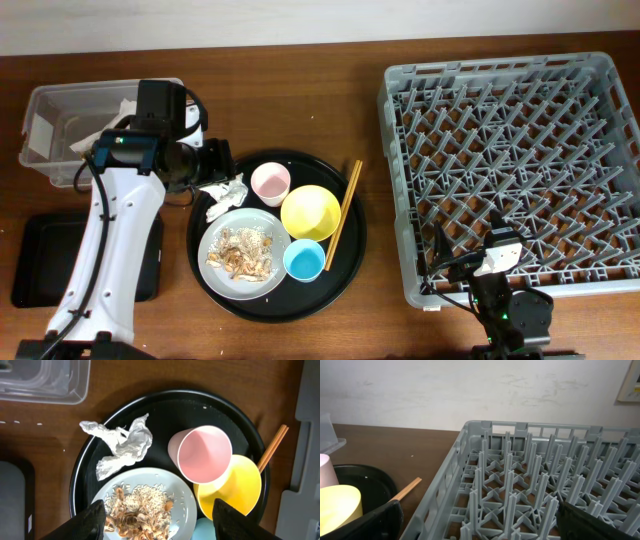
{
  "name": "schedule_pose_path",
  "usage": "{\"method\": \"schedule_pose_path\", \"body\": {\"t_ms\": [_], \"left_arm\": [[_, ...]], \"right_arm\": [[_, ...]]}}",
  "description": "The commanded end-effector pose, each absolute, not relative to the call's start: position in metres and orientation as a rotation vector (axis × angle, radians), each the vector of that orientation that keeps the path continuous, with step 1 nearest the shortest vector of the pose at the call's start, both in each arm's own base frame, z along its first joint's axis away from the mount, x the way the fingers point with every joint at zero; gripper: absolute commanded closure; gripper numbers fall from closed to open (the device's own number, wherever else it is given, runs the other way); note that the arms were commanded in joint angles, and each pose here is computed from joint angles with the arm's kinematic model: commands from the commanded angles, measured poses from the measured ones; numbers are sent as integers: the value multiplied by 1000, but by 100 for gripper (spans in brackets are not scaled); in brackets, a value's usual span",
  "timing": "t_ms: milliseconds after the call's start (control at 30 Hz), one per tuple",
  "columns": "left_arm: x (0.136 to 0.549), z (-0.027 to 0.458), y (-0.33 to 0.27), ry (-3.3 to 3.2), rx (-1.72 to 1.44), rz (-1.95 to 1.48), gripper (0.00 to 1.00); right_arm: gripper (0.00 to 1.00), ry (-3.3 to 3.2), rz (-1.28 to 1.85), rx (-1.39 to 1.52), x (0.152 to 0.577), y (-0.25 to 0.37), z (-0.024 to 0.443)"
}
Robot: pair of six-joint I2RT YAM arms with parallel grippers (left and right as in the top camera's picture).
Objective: Sort waste into correct bins and load items into the dishwasher rack
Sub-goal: 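Grasp the remaining tissue on the tray with the left gripper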
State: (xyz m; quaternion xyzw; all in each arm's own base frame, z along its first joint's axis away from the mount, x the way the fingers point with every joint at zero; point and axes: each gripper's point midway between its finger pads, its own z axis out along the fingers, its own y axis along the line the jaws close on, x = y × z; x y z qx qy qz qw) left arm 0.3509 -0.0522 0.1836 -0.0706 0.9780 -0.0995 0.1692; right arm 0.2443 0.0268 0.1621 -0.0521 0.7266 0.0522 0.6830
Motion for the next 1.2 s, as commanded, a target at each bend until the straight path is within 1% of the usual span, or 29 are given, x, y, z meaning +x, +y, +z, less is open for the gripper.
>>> {"method": "schedule_pose_path", "body": {"t_ms": [0, 300, 400, 567, 900, 967, 1000, 1167], "left_arm": [[342, 166, -50, 2827, -192, -254, 32], [341, 135, -49, 2835, -195, -247, 32], [345, 126, -35, 2812, -213, -134, 32], [354, 119, -32, 2769, -358, -130, 32], [364, 71, -28, 2846, -477, -116, 32], [365, 65, -21, 2849, -538, -117, 33], [365, 62, -17, 2854, -560, -115, 37], [360, 41, -26, 2925, -580, -197, 38]], "right_arm": [[1, 1633, 111, -104, 245, 24, 159], [1, 1633, 111, -104, 245, 24, 159], [1, 1633, 111, -104, 245, 24, 159], [1, 1633, 111, -104, 245, 24, 159], [1, 1633, 111, -104, 245, 24, 159], [1, 1633, 111, -104, 245, 24, 159], [1, 1633, 111, -104, 245, 24, 159], [1, 1633, 111, -104, 245, 24, 159]]}}
